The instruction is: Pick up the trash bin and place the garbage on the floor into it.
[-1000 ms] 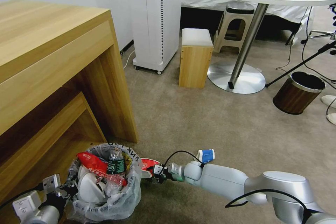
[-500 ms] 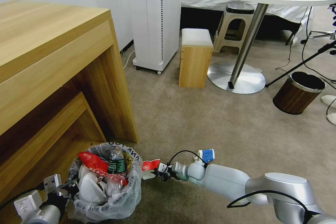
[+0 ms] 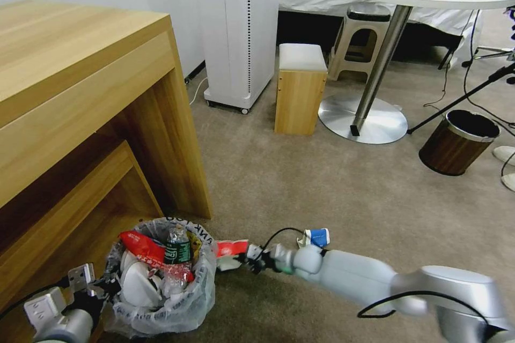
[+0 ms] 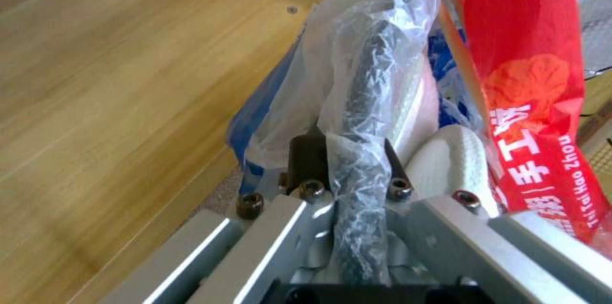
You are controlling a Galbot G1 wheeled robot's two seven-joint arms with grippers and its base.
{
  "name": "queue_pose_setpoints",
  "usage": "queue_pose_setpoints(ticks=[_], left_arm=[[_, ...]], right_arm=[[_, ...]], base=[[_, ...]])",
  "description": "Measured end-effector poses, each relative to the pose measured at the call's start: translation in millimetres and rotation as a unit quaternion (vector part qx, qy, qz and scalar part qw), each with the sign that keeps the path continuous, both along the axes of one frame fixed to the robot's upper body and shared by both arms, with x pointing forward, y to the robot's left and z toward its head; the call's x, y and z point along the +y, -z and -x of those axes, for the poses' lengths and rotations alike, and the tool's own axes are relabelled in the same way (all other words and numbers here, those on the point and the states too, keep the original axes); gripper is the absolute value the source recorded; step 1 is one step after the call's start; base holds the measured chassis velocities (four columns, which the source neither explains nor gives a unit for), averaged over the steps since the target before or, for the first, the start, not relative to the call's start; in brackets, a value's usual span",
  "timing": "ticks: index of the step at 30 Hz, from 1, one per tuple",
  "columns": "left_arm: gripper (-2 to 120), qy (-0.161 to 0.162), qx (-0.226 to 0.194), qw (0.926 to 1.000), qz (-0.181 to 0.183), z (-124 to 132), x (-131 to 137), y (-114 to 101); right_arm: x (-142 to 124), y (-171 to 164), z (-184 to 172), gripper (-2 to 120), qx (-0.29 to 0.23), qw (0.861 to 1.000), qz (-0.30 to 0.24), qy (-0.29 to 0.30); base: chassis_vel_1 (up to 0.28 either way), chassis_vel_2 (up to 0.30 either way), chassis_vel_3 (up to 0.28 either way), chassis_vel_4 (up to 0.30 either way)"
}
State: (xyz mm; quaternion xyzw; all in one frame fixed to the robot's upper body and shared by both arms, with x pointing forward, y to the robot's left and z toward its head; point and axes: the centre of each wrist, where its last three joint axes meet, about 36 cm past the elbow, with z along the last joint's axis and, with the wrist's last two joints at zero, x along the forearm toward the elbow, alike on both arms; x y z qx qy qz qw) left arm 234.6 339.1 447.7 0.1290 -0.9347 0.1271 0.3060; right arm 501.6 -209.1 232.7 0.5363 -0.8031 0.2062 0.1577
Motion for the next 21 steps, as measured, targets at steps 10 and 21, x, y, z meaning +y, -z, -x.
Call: queue_pose_setpoints(ticks=[10,21], left_arm=[[1,0.007,0.007,1.0000,0.002,-7,0,9],[1,0.015,-0.004,0.9999,0.001,-8,-5,-1]], right_arm=[[-55,-91,18,3,-0.056,0.988,-0.147,0.009],[7,-203,42,3,-0.076,0.952,-0.275,-0.113]], base=[[0.000,0.000,0.000,0.000],[0.000,0.000,0.000,0.000]])
